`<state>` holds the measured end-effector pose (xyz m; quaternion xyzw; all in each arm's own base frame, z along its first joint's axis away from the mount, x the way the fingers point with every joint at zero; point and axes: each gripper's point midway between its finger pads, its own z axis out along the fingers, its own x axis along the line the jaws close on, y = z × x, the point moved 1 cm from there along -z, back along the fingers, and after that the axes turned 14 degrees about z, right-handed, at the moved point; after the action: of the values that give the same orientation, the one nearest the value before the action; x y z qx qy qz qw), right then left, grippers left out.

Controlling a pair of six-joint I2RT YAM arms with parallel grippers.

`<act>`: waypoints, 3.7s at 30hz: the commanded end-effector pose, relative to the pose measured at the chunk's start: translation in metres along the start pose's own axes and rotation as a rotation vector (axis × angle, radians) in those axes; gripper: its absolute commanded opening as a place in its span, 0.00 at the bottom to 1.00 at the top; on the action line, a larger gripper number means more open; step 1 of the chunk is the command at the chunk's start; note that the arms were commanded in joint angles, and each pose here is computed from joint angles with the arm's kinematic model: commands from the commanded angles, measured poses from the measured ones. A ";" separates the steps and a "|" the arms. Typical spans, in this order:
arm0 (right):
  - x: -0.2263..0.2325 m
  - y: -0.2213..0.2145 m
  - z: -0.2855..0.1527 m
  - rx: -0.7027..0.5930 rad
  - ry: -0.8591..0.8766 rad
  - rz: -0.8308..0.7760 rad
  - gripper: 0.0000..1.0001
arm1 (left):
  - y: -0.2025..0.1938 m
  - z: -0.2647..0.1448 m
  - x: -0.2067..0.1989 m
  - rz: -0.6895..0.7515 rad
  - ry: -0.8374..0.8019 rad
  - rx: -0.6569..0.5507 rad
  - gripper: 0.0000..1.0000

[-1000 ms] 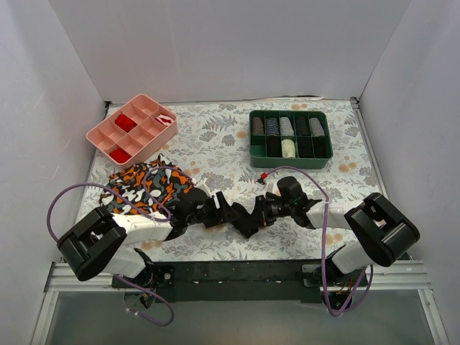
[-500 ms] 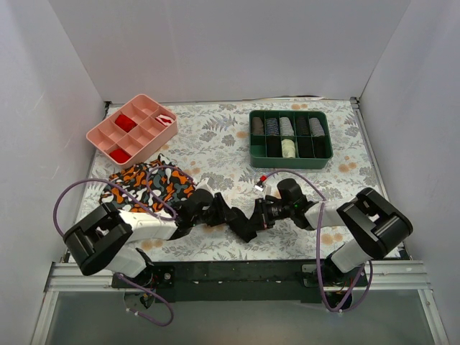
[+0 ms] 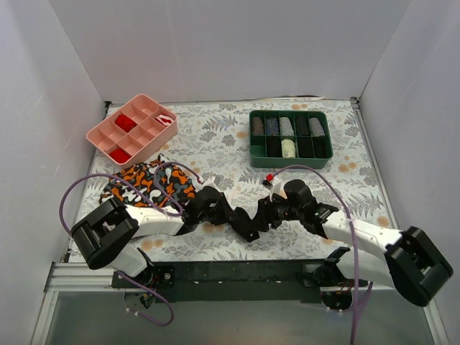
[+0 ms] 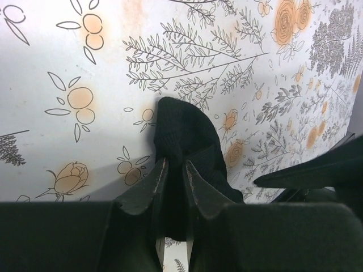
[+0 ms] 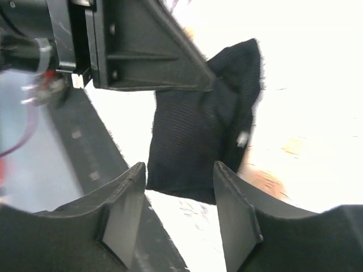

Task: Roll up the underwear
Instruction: Roll the underwear to the center of the board.

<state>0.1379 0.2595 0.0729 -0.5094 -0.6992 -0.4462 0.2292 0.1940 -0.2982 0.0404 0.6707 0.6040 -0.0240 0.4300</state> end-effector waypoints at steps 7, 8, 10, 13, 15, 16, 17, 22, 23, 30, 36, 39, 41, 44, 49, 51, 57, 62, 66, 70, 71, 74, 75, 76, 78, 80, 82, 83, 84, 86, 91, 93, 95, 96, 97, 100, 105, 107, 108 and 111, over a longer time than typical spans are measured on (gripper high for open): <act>0.008 0.022 -0.031 -0.182 -0.397 -0.362 0.61 | -0.007 -0.005 -0.004 0.020 0.063 0.119 0.06; 0.016 0.014 -0.026 -0.163 -0.391 -0.404 0.61 | -0.009 -0.005 -0.002 0.014 0.082 0.137 0.06; 0.019 0.015 -0.020 -0.166 -0.434 -0.443 0.62 | -0.009 -0.005 -0.002 0.008 0.106 0.151 0.06; 0.031 0.008 -0.006 -0.136 -0.449 -0.514 0.62 | -0.008 -0.004 0.000 0.007 0.119 0.156 0.06; 0.037 0.001 0.000 -0.116 -0.467 -0.562 0.63 | -0.010 -0.003 0.001 0.014 0.124 0.163 0.06; 0.038 0.000 0.006 -0.101 -0.485 -0.575 0.63 | -0.012 -0.003 0.003 0.013 0.128 0.167 0.06; 0.037 -0.003 0.008 -0.096 -0.502 -0.593 0.63 | -0.011 -0.002 0.003 0.010 0.129 0.164 0.06; 0.025 -0.010 0.020 -0.070 -0.566 -0.605 0.63 | -0.012 -0.003 0.003 0.014 0.128 0.167 0.06; 0.021 -0.010 0.020 -0.070 -0.579 -0.605 0.63 | -0.013 -0.003 0.004 0.016 0.129 0.168 0.06; 0.009 -0.020 0.024 -0.061 -0.591 -0.566 0.39 | -0.015 -0.003 0.006 0.017 0.132 0.174 0.06; 0.012 -0.029 0.026 -0.063 -0.516 -0.514 0.12 | -0.010 -0.007 0.003 0.006 0.119 0.144 0.10; 0.010 -0.038 0.027 -0.037 -0.469 -0.451 0.09 | -0.004 -0.011 0.006 0.000 0.134 0.109 0.25; 0.003 -0.043 0.027 -0.023 -0.428 -0.379 0.08 | 0.002 -0.017 0.006 -0.003 0.137 0.071 0.36; -0.004 -0.045 0.024 -0.029 -0.356 -0.252 0.07 | 0.013 -0.027 0.005 -0.008 0.139 0.014 0.50; -0.011 -0.040 0.018 -0.085 -0.266 -0.087 0.07 | 0.026 -0.043 -0.002 -0.018 0.090 -0.068 0.60; -0.011 -0.045 0.016 -0.067 -0.229 -0.051 0.07 | 0.028 -0.048 -0.007 -0.012 0.049 -0.095 0.63; -0.021 -0.044 0.013 -0.060 -0.202 0.082 0.06 | 0.030 -0.046 -0.018 -0.006 -0.053 -0.140 0.64; -0.033 -0.045 0.006 -0.053 -0.169 0.190 0.07 | 0.019 -0.041 -0.016 0.020 -0.071 -0.122 0.64; -0.040 -0.045 0.005 -0.039 -0.174 0.243 0.07 | 0.017 -0.040 -0.017 0.034 -0.088 -0.124 0.64; -0.042 -0.047 0.007 -0.013 -0.160 0.279 0.07 | 0.014 -0.036 -0.021 0.044 -0.098 -0.116 0.65; -0.041 -0.049 0.008 0.000 -0.148 0.281 0.07 | 0.014 -0.033 -0.021 0.047 -0.096 -0.110 0.65; -0.042 -0.051 0.011 0.021 -0.144 0.295 0.07 | 0.005 -0.026 -0.023 0.066 -0.091 -0.083 0.65; -0.044 -0.052 0.012 0.028 -0.153 0.301 0.06 | 0.003 -0.025 -0.025 0.071 -0.095 -0.075 0.65; -0.044 -0.052 0.013 0.031 -0.154 0.301 0.06 | 0.001 -0.024 -0.025 0.071 -0.093 -0.069 0.65; -0.048 -0.054 0.013 0.035 -0.165 0.312 0.06 | -0.005 -0.020 -0.021 0.059 -0.073 -0.054 0.65; -0.049 -0.054 0.013 0.034 -0.167 0.318 0.06 | -0.007 -0.019 -0.017 0.040 -0.059 -0.058 0.66; -0.049 -0.055 0.012 0.034 -0.165 0.320 0.06 | -0.007 -0.017 -0.014 0.036 -0.044 -0.065 0.66; -0.049 -0.056 0.012 0.038 -0.167 0.327 0.06 | -0.004 -0.016 -0.016 0.035 -0.051 -0.075 0.66; -0.049 -0.056 0.012 0.040 -0.165 0.327 0.06 | -0.003 -0.014 -0.016 0.036 -0.045 -0.082 0.67; -0.049 -0.058 0.012 0.047 -0.160 0.331 0.06 | 0.001 -0.011 -0.020 0.044 -0.053 -0.088 0.67; -0.049 -0.063 0.012 0.076 -0.141 0.331 0.06 | -0.007 0.005 -0.021 0.071 -0.042 -0.052 0.66; -0.049 -0.063 0.013 0.080 -0.131 0.324 0.06 | -0.010 0.008 -0.022 0.068 -0.052 -0.053 0.66; -0.049 -0.063 0.012 0.080 -0.129 0.326 0.07 | -0.016 0.013 -0.020 0.063 -0.046 -0.038 0.60; -0.050 -0.063 0.012 0.079 -0.133 0.330 0.07 | -0.019 0.015 -0.019 0.059 -0.037 -0.028 0.58; -0.051 -0.063 0.011 0.078 -0.138 0.329 0.07 | -0.021 0.016 -0.017 0.057 -0.031 -0.018 0.55; -0.056 -0.063 0.009 0.071 -0.160 0.312 0.08 | -0.027 0.016 -0.011 0.051 -0.002 -0.007 0.39; -0.057 -0.055 0.007 0.055 -0.193 0.267 0.09 | -0.027 0.008 -0.006 0.056 0.025 -0.008 0.18; -0.060 -0.055 0.006 0.067 -0.213 0.238 0.10 | -0.028 0.006 -0.003 0.064 0.045 0.002 0.12; -0.060 -0.054 0.005 0.073 -0.215 0.222 0.11 | -0.024 0.004 -0.008 0.066 0.037 -0.002 0.11; -0.053 -0.043 0.004 0.069 -0.210 0.148 0.24 | -0.027 -0.001 -0.004 0.078 0.073 0.035 0.04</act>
<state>0.1286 0.2617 0.0447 -0.5803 -0.6483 -0.4205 0.2572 0.1832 -0.3217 0.0407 0.6679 0.5888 -0.0096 0.4551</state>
